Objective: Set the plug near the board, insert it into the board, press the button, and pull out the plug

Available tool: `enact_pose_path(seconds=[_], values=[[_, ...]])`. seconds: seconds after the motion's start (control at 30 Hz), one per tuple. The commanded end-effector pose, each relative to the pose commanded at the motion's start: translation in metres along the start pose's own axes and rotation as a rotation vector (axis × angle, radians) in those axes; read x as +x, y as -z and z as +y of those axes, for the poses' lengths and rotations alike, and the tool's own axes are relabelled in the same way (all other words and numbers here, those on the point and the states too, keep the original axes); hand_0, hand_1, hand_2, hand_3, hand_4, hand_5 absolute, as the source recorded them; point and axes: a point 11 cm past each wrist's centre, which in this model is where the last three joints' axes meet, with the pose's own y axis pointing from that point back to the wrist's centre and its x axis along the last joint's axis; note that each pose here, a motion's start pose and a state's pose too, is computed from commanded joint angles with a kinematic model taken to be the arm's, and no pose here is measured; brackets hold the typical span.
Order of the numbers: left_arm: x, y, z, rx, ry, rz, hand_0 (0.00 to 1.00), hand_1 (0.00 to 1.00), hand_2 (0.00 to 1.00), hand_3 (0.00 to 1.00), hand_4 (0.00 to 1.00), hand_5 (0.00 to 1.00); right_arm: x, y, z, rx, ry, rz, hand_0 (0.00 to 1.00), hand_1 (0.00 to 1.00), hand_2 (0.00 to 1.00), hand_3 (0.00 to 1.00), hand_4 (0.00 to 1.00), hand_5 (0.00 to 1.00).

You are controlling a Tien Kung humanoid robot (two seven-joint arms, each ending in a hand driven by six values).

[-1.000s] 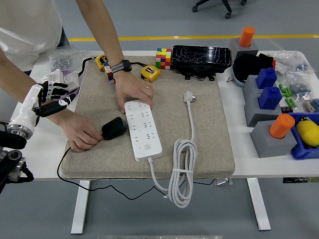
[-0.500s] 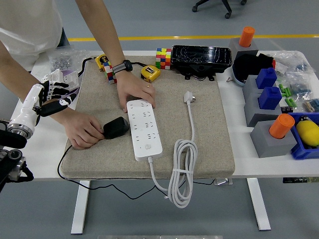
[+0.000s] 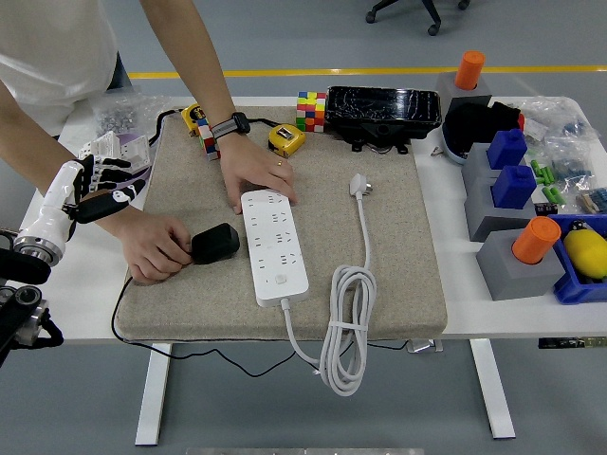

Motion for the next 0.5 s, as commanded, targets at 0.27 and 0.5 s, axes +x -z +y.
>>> enact_pose_path(seconds=[0.27, 0.5], values=[[0.0002, -0.0013, -0.0002, -0.003, 0.0, 0.0, 0.668, 0.662, 0.586, 0.591, 0.808, 0.209, 0.0004, -0.001, 0.0002, -0.002, 0.0, 0.0, 0.672, 0.684, 0.686, 0.596, 0.987, 0.544], [0.0007, -0.0007, 0.0, -0.001, 0.0, -0.001, 0.668, 0.662, 0.585, 0.591, 0.808, 0.209, 0.0012, 0.0004, 0.0005, 0.003, -0.001, 0.0, 0.674, 0.684, 0.686, 0.596, 0.987, 0.545]])
